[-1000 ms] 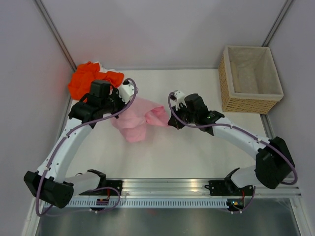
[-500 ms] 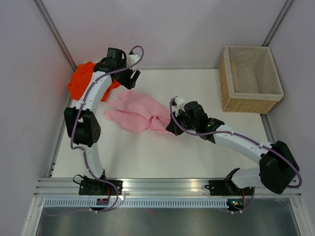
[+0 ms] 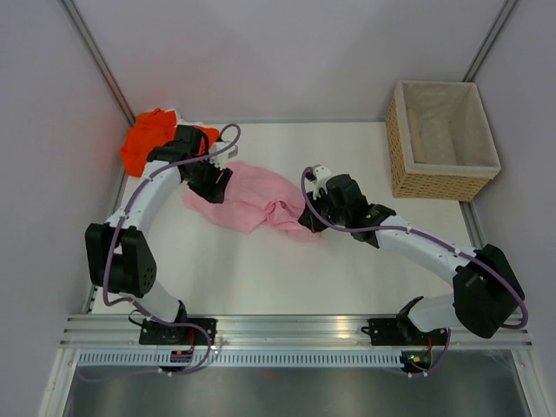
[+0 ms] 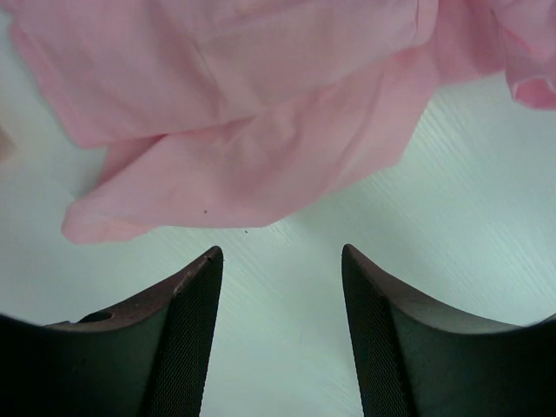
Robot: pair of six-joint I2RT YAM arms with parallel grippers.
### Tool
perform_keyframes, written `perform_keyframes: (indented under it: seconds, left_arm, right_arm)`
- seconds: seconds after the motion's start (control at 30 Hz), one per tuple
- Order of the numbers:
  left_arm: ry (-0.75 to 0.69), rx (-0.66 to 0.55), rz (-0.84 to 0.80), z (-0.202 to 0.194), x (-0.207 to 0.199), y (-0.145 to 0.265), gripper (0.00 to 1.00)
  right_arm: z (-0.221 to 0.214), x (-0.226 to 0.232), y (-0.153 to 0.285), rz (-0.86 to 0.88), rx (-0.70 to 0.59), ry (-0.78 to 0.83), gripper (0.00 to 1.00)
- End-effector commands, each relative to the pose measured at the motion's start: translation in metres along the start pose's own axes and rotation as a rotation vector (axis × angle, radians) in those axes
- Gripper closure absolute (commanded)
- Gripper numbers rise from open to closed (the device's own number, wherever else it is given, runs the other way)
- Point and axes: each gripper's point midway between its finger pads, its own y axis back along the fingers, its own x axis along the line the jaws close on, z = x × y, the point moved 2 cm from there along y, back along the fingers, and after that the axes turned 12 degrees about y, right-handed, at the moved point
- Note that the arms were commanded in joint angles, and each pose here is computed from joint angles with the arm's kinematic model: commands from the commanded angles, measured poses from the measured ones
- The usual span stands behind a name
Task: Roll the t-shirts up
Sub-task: Flatten the tshirt
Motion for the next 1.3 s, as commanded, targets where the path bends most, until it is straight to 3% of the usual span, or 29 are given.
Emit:
perform_keyframes:
  seconds: [0.0,0.23,0.37,0.6,0.87,0.97,1.0,1.07,1.1,1.13,1.27]
  left_arm:
    - [-0.069,0.089,0.056,-0.030,0.011,-0.031,0.38]
    - [-0.038,0.005,0.289,-0.004,0.060,-0.043,0.36]
    - [-0.028,0.003,0.320,-0.008,0.087,-0.037,0.32]
    - [-0.182,0.123,0.266,-0.035,0.103,-0.064,0.21]
    - [-0.146,0.154,0.226,-0.044,0.118,-0.087,0.26]
    - [-0.138,0.110,0.205,-0.042,0.116,-0.083,0.39]
    - [-0.130,0.099,0.201,-0.040,0.115,-0.080,0.56]
    - [-0.114,0.082,0.209,-0.040,0.114,-0.073,0.75]
    - [-0.113,0.073,0.204,-0.040,0.113,-0.070,0.92]
    - [-0.114,0.078,0.194,-0.044,0.109,-0.070,0.97]
    - [-0.066,0.032,0.204,-0.048,0.122,-0.056,0.98]
  right_arm:
    - [0.020,-0.004,0.009,-0.030,-0.058,0.014,1.00]
    - [0.020,-0.007,0.011,-0.045,-0.049,0.026,1.00]
    - [0.017,-0.013,0.017,-0.065,-0.046,0.030,1.00]
    - [0.019,-0.023,0.020,-0.083,-0.052,0.024,1.00]
    - [0.017,-0.027,0.019,-0.084,-0.045,0.009,1.00]
    - [0.020,-0.027,0.020,-0.086,-0.053,0.004,1.00]
    - [0.023,-0.027,0.021,-0.085,-0.059,0.004,1.00]
    - [0.026,-0.027,0.024,-0.091,-0.069,0.003,1.00]
    - [0.028,-0.028,0.026,-0.098,-0.071,0.002,1.00]
    - [0.030,-0.030,0.028,-0.106,-0.079,0.004,1.00]
    - [0.050,-0.034,0.045,-0.134,-0.138,0.019,1.00]
